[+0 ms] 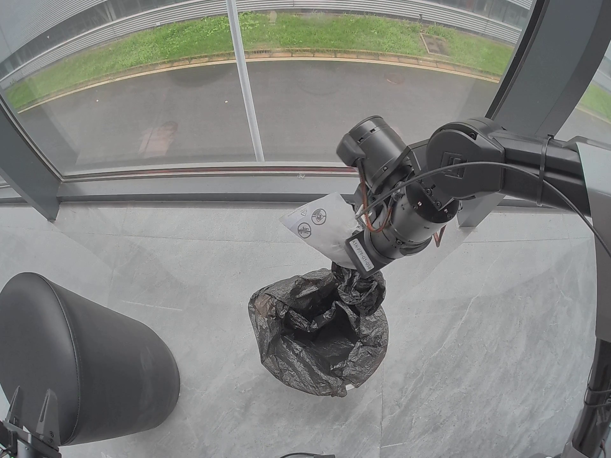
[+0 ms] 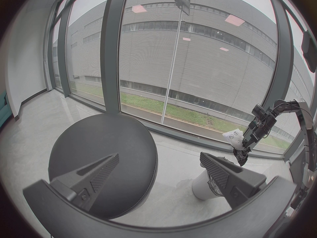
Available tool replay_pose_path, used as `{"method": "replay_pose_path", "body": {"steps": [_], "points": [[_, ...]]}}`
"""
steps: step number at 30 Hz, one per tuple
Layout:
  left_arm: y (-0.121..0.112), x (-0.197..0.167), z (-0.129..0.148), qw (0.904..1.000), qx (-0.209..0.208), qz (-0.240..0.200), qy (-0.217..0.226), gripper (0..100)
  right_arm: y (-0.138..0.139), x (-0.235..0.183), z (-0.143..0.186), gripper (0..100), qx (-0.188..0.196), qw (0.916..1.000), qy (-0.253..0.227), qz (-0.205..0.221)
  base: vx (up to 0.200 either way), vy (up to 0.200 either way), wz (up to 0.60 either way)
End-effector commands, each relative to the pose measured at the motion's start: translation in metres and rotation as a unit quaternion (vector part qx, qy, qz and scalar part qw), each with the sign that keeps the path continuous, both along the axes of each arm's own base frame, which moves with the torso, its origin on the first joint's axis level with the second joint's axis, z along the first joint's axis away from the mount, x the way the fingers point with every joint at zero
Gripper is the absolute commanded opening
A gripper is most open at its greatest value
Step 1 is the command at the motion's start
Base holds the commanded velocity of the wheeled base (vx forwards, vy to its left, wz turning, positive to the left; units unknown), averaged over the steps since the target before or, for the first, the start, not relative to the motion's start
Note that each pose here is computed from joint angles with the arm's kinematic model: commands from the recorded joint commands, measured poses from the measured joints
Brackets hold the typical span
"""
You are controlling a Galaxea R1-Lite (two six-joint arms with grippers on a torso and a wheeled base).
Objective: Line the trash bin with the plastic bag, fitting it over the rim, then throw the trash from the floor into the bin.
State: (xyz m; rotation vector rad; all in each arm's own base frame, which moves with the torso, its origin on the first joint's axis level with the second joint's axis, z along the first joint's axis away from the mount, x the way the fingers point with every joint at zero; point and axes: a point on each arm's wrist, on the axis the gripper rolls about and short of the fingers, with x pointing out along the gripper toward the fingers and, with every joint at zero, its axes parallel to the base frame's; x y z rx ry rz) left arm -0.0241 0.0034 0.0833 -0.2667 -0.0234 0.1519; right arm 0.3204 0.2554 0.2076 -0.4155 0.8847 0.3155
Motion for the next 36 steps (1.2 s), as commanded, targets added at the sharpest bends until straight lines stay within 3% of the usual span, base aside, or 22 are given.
{"method": "replay_pose_path", "body": {"steps": [1,8,10,15,36], "points": [[0.000,-0.001,0.000,1.0000,0.004,0.000,-0.008,100,0.024,-0.023,0.003,0,-0.008,0.9993,-0.010,0.034,0.000,0.000,0.00],[0.000,-0.001,-0.002,0.9986,0.053,-0.004,0.002,100,0.048,-0.043,-0.002,0,-0.013,0.9972,-0.009,0.073,0.000,0.000,0.00],[-0.001,0.000,-0.003,0.9958,0.089,-0.019,0.007,100,0.052,-0.045,-0.004,0,-0.015,0.9968,-0.009,0.078,0.000,0.000,0.00],[-0.003,0.001,-0.008,0.9893,0.126,-0.073,0.015,100,0.056,-0.049,-0.005,0,-0.016,0.9962,-0.009,0.085,0.000,0.000,0.00],[-0.003,0.001,-0.007,0.9907,0.116,-0.070,0.006,100,0.067,-0.043,-0.035,0,-0.044,0.9950,0.018,0.088,0.000,0.000,0.00]]}}
